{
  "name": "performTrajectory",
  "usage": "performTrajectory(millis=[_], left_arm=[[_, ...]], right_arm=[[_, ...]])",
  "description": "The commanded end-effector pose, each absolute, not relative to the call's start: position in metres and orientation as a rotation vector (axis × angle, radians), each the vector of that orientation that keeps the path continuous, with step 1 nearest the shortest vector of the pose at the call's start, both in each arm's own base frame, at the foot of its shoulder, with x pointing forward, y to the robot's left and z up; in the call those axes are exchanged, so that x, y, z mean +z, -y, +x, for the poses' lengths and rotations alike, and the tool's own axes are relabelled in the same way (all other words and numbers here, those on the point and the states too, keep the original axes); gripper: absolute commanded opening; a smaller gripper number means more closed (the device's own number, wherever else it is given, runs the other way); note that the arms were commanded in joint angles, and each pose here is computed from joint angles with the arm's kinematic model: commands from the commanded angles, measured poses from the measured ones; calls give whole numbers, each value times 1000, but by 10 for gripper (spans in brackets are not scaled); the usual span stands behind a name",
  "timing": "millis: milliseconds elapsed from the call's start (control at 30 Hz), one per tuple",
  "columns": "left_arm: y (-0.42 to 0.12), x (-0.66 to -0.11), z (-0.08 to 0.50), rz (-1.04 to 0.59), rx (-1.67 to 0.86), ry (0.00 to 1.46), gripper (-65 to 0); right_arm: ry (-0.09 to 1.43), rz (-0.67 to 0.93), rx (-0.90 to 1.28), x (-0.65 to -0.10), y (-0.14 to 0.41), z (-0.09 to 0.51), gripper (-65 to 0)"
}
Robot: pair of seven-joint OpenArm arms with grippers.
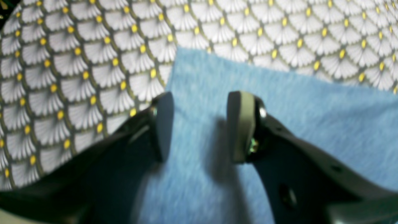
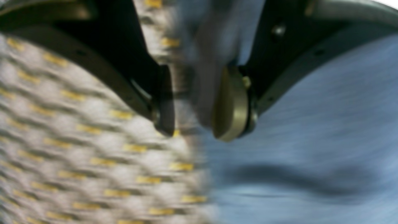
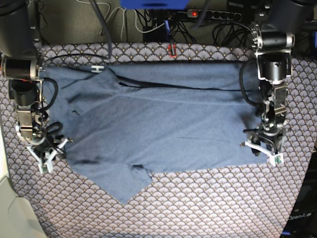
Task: Fold the T-shirt properly
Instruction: 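Move both grippers to the hem corners and grasp them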
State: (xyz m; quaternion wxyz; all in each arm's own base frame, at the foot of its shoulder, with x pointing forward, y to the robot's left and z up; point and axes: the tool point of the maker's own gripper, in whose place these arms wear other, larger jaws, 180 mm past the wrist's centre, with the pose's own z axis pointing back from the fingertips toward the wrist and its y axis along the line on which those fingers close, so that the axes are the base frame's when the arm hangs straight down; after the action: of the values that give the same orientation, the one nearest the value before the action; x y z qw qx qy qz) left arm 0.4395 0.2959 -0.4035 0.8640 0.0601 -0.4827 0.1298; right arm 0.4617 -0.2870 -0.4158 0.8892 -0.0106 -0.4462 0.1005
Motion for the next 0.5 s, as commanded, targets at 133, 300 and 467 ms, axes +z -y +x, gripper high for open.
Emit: performTrajectory(millis=[133,300,467], left_arm=[[-304,-383,451,142,270,1072,-368],[-305,-383,451,144,270,1070,-368],[-305,-383,450,145,270,1069,-368]], right_arm=[[979,-29,208,-400,292,471,-393],[959,6,223,-411,280,464,-393],[944,79,260,-415,265,459,-393]])
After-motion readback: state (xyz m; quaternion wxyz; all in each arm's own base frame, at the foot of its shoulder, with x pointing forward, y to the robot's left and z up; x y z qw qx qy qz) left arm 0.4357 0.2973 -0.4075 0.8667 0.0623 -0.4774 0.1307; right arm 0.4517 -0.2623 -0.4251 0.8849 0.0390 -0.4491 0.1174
